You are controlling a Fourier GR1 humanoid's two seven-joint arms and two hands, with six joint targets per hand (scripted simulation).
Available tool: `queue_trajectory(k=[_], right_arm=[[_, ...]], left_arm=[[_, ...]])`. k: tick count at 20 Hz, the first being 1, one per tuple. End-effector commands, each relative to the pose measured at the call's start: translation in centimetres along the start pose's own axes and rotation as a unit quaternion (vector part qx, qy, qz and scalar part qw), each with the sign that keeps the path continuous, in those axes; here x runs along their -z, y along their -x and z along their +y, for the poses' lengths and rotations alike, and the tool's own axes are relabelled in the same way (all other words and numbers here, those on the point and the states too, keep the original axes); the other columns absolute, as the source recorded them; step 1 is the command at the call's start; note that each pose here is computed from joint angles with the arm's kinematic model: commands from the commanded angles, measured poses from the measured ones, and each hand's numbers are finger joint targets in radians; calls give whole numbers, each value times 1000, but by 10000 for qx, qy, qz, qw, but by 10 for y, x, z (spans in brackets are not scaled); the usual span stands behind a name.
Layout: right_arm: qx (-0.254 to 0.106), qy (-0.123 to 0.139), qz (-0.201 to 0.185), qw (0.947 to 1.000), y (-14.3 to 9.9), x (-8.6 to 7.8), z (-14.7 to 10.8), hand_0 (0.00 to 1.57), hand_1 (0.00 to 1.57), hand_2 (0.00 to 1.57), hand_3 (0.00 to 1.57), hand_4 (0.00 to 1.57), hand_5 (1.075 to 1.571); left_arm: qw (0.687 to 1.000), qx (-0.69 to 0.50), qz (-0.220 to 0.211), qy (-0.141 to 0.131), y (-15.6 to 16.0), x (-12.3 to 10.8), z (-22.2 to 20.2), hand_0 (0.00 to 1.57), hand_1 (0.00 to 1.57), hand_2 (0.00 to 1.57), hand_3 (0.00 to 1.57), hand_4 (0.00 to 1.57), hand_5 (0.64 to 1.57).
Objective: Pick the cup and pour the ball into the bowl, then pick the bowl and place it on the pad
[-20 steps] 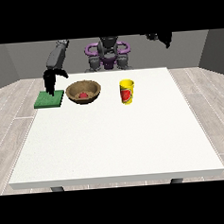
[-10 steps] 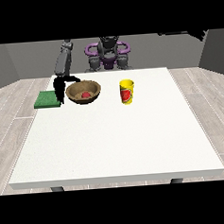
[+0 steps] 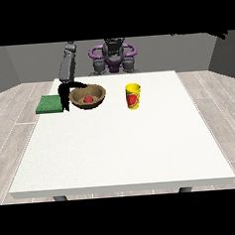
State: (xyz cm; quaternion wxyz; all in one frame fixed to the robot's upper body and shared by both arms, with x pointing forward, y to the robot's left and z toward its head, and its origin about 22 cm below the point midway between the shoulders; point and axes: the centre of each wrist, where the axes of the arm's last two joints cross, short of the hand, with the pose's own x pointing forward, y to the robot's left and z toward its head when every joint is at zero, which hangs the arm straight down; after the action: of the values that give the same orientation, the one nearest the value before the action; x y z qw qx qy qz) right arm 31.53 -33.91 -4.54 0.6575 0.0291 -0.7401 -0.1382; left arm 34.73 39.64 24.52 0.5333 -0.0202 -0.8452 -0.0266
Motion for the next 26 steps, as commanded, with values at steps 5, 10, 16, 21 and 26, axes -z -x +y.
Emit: queue_trajectory(k=[5, 10, 16, 21, 26], right_arm=[[369, 122, 695, 9968, 32, 1, 33, 0, 0, 0, 0, 318, 1534], [-414, 885, 1020, 9900, 40, -21, -2, 1571, 1571, 1571, 1571, 1083, 1445], [-635, 1202, 863, 9870, 19, -16, -19, 1571, 1571, 1571, 1571, 1074, 1491], [-993, 1259, 1105, 9808, -21, 11, -21, 1571, 1571, 1571, 1571, 1061, 1527], [-936, 1052, 1708, 9752, -52, 39, 4, 1571, 1571, 1571, 1571, 1034, 1534]], left_arm=[[9997, 18, 178, -155, -4, -10, 20, 0, 0, 0, 0, 250, 1506], [9998, 3, -219, -11, -35, -1, 22, 0, 0, 0, 0, 359, 1536], [9997, -64, -211, -72, -30, -7, 32, 0, 0, 0, 0, 641, 1570], [9997, -134, 156, -97, -7, -16, 44, 0, 0, 0, 0, 721, 1569], [9961, -86, 707, -525, 15, -37, 72, 0, 0, 0, 0, 723, 1569]])
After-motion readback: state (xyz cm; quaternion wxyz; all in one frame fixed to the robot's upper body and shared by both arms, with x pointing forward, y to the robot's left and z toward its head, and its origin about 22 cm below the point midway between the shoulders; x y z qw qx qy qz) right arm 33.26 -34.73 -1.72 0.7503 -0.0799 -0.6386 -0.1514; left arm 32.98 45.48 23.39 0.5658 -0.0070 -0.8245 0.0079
